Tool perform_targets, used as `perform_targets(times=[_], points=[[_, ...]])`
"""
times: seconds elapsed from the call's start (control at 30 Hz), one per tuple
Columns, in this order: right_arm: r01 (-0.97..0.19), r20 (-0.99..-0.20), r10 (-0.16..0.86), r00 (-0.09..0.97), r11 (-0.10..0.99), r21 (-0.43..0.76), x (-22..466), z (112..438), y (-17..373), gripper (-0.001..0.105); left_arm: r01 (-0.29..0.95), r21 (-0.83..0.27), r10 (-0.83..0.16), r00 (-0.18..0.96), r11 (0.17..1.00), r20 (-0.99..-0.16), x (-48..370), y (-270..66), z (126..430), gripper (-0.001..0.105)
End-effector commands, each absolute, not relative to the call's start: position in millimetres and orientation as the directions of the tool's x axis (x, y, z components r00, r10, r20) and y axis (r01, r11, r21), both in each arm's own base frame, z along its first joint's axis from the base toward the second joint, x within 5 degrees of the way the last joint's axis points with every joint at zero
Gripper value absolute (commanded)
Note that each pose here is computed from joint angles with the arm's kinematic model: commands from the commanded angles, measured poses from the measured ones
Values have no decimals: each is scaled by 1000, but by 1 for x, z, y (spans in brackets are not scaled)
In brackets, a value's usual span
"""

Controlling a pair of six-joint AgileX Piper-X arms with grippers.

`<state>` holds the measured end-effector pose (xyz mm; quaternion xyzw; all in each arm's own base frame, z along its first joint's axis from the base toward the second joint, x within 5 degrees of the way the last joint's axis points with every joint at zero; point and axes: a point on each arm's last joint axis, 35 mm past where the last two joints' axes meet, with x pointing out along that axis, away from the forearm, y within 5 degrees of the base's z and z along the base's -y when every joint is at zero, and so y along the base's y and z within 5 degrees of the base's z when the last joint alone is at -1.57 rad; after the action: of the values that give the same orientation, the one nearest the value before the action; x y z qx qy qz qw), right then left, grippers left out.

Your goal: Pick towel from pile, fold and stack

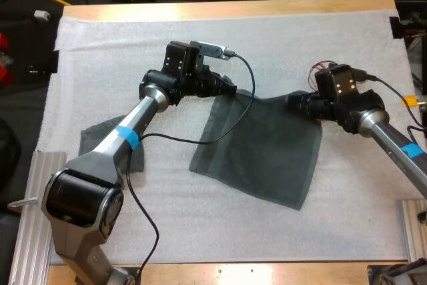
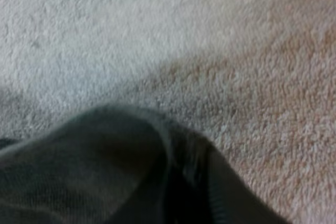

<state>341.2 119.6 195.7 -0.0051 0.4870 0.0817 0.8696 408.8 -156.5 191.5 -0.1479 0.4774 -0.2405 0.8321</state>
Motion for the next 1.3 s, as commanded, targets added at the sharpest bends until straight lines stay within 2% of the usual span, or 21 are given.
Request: perform_targets(times=[0.0, 0.03, 0.1, 0.13, 0.2, 0.27, 0.43, 0.6, 0.73, 0.93, 1.27], points=[[-139, -826, 135, 547, 988, 69, 344, 201, 119, 33, 255, -488, -549, 454, 835, -702, 411, -156, 197, 25], [-131, -815, 135, 564, 989, 73, 347, 203, 118, 44, 250, -499, -555, 463, 830, -692, 413, -156, 198, 36], [-120, -798, 130, 588, 990, 73, 350, 205, 115, 55, 264, -536, -593, 466, 802, -657, 416, -155, 202, 51], [-105, -791, 116, 601, 992, 65, 352, 208, 112, 59, 278, -570, -628, 458, 774, -629, 418, -154, 205, 59], [-89, -785, 99, 611, 994, 56, 353, 214, 107, 61, 289, -618, -675, 440, 731, -593, 421, -150, 212, 64], [-75, -779, 87, 621, 996, 51, 351, 224, 102, 60, 299, -648, -706, 424, 700, -568, 423, -144, 225, 63], [-70, -741, 82, 666, 996, 48, 333, 262, 96, 60, 334, -613, -692, 452, 716, -562, 411, -124, 268, 61], [-88, -720, 103, 686, 994, 58, 304, 299, 92, 60, 388, -552, -675, 447, 738, -587, 382, -109, 307, 61], [-126, -711, 131, 691, 990, 61, 272, 326, 93, 60, 401, -459, -607, 457, 793, -650, 351, -99, 335, 61], [-215, -714, 177, 678, 976, 39, 222, 353, 103, 60, 398, -377, -538, 465, 836, -703, 310, -87, 367, 61], [-273, -724, 198, 661, 962, 14, 149, 371, 121, 60, 365, -387, -519, 409, 847, -750, 258, -75, 393, 61]])
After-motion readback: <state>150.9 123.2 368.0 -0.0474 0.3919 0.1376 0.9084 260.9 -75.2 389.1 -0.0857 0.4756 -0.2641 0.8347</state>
